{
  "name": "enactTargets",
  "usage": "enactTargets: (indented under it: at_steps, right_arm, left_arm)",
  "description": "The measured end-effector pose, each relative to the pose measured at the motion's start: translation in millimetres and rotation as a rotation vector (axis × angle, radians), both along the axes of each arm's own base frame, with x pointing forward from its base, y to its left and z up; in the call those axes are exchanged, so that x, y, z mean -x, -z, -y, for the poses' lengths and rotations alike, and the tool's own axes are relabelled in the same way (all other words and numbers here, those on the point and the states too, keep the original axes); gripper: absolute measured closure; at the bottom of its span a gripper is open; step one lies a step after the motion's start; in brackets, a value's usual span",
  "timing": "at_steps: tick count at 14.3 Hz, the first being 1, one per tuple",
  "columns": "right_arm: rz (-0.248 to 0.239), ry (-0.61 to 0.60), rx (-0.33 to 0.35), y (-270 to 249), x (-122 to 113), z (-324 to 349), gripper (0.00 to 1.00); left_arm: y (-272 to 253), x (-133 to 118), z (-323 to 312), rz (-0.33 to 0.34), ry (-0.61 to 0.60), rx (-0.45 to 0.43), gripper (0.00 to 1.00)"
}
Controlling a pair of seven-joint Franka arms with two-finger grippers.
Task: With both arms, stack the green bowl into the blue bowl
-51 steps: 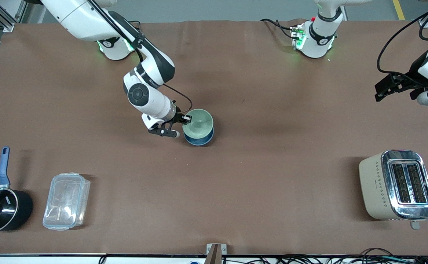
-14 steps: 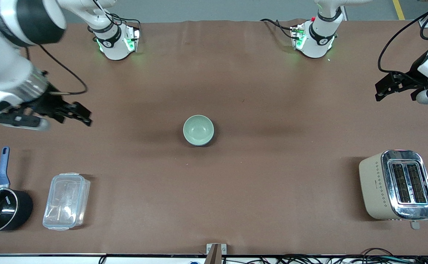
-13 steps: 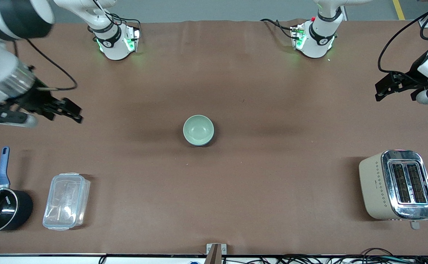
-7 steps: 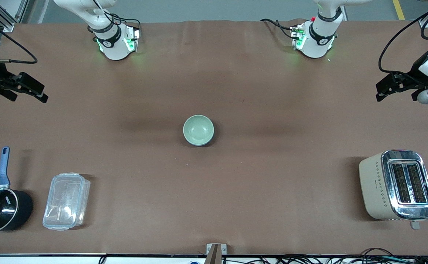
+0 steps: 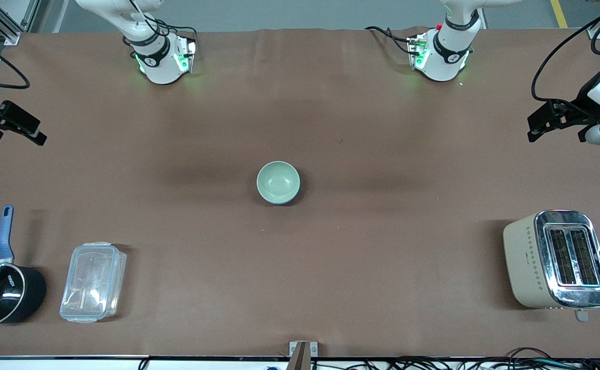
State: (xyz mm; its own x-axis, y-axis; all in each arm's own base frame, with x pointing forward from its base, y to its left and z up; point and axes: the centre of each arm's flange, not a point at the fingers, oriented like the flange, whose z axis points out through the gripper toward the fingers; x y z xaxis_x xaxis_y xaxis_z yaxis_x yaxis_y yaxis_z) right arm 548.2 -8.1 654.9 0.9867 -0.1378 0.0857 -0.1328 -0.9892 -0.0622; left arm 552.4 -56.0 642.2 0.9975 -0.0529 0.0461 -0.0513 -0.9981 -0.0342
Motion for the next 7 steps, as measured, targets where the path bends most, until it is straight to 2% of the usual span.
enactTargets:
  at_steps: [4, 7]
  right_arm:
    - [-0.026, 0.009, 0.001, 13, -7, 5, 0.0]
    - [-0.063, 0.01, 0.054, 24, -10, 12, 0.0]
  left_arm:
    - [1, 0, 3, -0.009, 0.028, 0.031, 0.0]
    - [1, 1, 3, -0.014, 0.029, 0.03, 0.0]
